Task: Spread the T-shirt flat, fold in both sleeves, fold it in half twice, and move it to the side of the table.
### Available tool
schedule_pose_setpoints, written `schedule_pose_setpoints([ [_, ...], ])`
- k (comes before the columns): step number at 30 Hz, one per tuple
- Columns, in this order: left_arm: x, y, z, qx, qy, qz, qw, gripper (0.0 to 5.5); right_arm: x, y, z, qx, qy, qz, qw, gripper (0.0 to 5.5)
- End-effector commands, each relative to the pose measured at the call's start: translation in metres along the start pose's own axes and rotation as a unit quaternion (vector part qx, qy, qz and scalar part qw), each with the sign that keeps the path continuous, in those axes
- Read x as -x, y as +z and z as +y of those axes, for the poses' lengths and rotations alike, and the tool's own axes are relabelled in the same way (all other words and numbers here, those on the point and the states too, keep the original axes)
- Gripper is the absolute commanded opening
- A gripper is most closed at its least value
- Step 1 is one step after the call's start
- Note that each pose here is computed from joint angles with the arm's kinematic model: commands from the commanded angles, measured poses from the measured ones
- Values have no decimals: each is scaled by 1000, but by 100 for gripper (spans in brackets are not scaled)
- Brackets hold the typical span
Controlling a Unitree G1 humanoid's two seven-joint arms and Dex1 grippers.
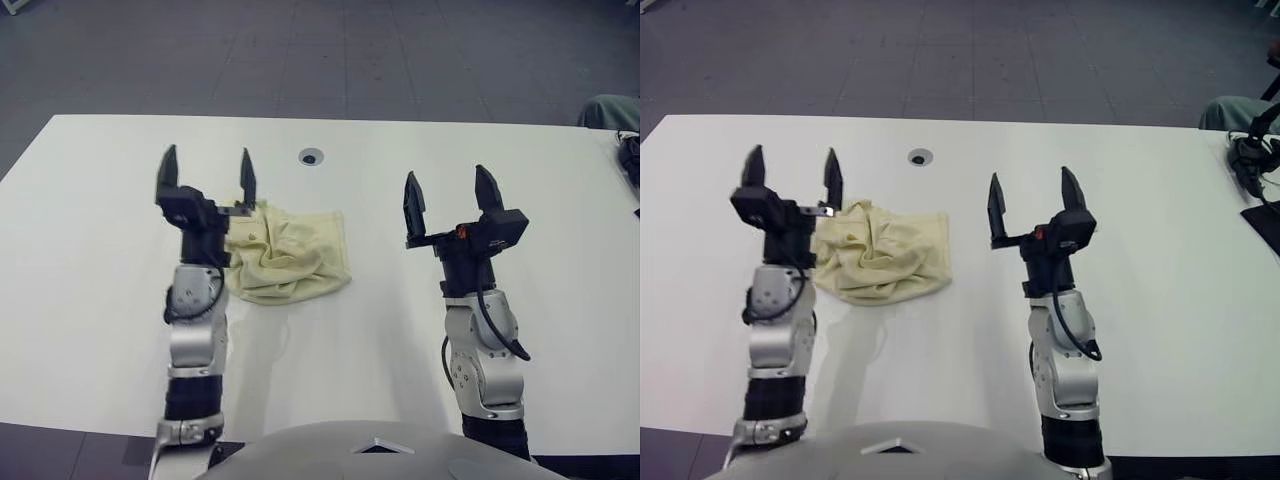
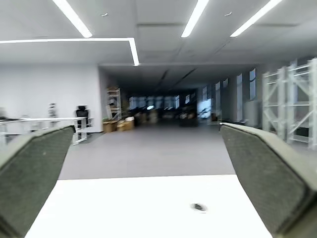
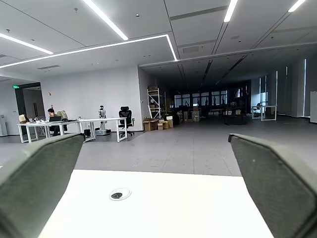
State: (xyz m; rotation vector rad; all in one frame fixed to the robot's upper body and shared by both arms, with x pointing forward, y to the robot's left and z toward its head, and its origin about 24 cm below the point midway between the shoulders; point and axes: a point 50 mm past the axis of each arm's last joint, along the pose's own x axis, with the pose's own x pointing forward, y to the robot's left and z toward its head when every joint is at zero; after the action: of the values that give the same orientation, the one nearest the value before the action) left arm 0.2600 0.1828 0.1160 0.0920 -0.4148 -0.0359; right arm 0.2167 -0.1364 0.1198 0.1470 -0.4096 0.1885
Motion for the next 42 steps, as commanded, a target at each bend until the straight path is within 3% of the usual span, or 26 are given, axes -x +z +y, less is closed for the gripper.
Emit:
schedule_pose_setpoints([
  [1, -15, -31, 32, -88, -37, 126, 987, 540, -3, 0, 2, 5, -5, -2, 1000, 539],
  [6, -39, -51, 72, -271, -41, 151, 950, 540, -5, 1, 4, 13, -10, -14, 1000, 539],
  [12, -42, -84, 69, -400, -110, 181, 892, 540, -6, 0, 3, 18, -12, -17, 1000, 539],
  [15, -28, -103, 45, -352, -189, 205, 893, 540, -4, 6, 1, 20, -15, -32, 999, 539],
  [23, 18, -133, -1, -300, -336, 259, 854, 540, 1, 25, -4, -6, -29, -61, 998, 539],
  [28, 68, -117, -38, -172, -361, 279, 873, 540, 1, 31, -2, -25, -22, -71, 997, 539],
  [34, 113, -92, -67, -59, -238, 319, 915, 540, 3, 38, -2, -22, -30, -78, 996, 539],
  [38, 125, -78, -65, -50, -166, 331, 927, 540, 4, 41, -1, -21, -34, -79, 996, 539],
  [42, 120, -66, -62, -47, -127, 310, 941, 540, 4, 42, 0, -18, -34, -79, 996, 539],
])
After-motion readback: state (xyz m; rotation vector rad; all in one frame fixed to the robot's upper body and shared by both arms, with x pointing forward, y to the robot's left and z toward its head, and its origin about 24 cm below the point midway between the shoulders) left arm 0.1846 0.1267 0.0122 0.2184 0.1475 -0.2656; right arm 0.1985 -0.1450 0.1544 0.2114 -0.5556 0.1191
